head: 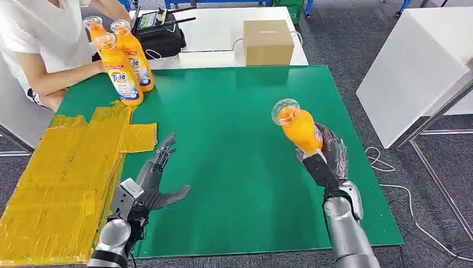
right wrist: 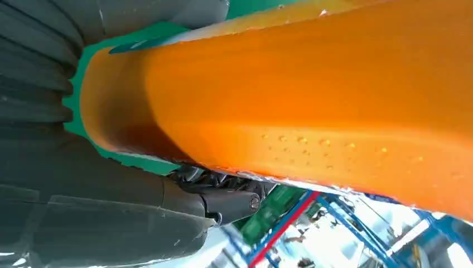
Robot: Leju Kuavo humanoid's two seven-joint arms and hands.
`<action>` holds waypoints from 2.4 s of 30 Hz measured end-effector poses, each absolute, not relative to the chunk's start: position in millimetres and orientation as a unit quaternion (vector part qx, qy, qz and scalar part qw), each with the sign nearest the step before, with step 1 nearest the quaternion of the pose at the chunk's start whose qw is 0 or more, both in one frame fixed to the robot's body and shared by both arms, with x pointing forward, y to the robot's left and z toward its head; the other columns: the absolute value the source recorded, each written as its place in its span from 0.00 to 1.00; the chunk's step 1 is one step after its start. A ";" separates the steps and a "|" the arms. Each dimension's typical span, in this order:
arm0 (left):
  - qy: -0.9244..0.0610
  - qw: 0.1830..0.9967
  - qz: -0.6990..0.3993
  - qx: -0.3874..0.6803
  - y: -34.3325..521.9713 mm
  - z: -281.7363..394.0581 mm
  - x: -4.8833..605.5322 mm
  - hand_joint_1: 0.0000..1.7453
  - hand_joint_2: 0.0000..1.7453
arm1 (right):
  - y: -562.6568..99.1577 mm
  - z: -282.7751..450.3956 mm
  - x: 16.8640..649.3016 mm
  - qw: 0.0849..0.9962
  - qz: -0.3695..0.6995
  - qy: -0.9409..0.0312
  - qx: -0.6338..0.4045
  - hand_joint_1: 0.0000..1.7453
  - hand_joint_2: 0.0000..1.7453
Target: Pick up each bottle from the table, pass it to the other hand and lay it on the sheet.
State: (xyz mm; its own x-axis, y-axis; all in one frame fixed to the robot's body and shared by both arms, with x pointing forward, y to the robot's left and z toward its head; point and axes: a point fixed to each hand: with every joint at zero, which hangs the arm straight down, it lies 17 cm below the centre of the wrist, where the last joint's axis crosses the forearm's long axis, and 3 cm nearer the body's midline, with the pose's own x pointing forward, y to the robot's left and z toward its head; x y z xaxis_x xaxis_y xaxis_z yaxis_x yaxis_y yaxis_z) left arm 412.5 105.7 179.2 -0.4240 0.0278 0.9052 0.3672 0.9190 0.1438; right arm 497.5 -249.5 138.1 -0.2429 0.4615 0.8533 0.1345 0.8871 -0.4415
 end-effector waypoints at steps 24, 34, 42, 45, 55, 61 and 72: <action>-0.816 0.518 -0.183 -0.177 60.0 195.4 439.2 0.00 1.00 | -139.0 151.9 495.9 0.600 0.004 -0.797 0.075 1.00 1.00; -0.819 0.513 -0.175 -0.191 53.8 208.3 448.5 0.00 1.00 | -39.6 148.2 481.0 0.614 0.025 -0.769 0.175 1.00 1.00; -0.819 0.512 -0.170 -0.198 52.1 212.7 453.2 0.00 1.00 | 18.8 145.4 464.2 0.625 0.075 -0.748 0.210 1.00 1.00; -0.819 0.511 -0.169 -0.199 51.0 215.1 455.4 0.00 1.00 | 37.6 144.9 456.9 0.627 0.095 -0.743 0.215 1.00 1.00; -0.818 0.517 -0.167 -0.191 52.1 211.9 459.6 0.00 1.00 | 80.6 149.4 432.3 0.606 0.169 -0.749 0.208 1.00 1.00; -0.817 0.521 -0.170 -0.179 53.1 208.4 461.8 0.00 1.00 | 83.1 149.4 432.3 0.596 0.194 -0.758 0.178 1.00 1.00; -0.816 0.531 -0.134 -0.184 65.3 204.0 464.6 1.00 1.00 | 96.0 148.3 426.7 0.572 0.260 -0.769 0.117 1.00 1.00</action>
State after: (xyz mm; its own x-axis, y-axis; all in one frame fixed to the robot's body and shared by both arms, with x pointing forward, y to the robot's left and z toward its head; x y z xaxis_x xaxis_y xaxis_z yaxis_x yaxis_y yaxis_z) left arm 464.6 65.3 204.0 -0.3679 0.1587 0.9162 0.4434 0.8960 0.0229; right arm 426.7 96.0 148.3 -0.3173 0.1177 0.9410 -0.4776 0.8374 -0.2658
